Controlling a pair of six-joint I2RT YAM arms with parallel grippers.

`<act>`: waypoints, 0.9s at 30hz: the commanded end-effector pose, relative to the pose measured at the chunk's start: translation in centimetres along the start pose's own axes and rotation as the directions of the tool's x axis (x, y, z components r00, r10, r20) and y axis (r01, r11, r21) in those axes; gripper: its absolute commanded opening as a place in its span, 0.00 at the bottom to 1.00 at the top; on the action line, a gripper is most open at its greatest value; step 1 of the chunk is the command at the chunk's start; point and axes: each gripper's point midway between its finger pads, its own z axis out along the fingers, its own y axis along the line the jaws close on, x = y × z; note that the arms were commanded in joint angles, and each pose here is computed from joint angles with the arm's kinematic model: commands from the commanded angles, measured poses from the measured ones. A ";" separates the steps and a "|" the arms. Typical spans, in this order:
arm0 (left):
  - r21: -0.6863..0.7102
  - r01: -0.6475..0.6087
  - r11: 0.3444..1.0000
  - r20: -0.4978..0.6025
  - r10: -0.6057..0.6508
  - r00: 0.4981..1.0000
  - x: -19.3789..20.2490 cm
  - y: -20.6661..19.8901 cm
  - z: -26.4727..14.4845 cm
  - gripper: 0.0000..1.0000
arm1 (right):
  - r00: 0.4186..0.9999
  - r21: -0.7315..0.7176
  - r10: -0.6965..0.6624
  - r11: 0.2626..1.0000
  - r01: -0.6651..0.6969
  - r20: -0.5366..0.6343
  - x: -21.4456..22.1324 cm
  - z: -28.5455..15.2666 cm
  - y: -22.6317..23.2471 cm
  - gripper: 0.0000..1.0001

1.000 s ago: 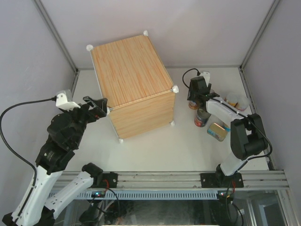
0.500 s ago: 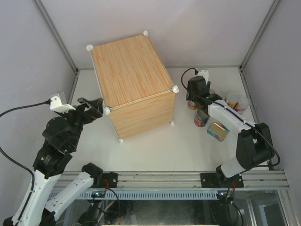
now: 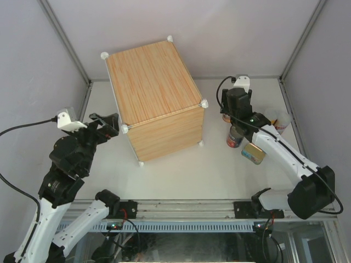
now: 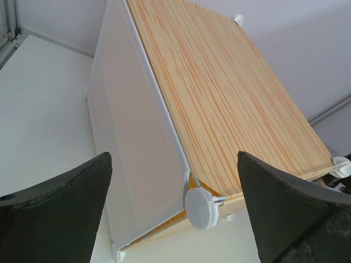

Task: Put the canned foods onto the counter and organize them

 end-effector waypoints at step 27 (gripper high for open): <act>-0.012 0.021 1.000 0.091 -0.020 0.996 -2.6 -0.2 0.0 1.00 | 0.788 -0.153 0.082 0.988 0.016 0.610 -23.7 -19.7 4.8 0.00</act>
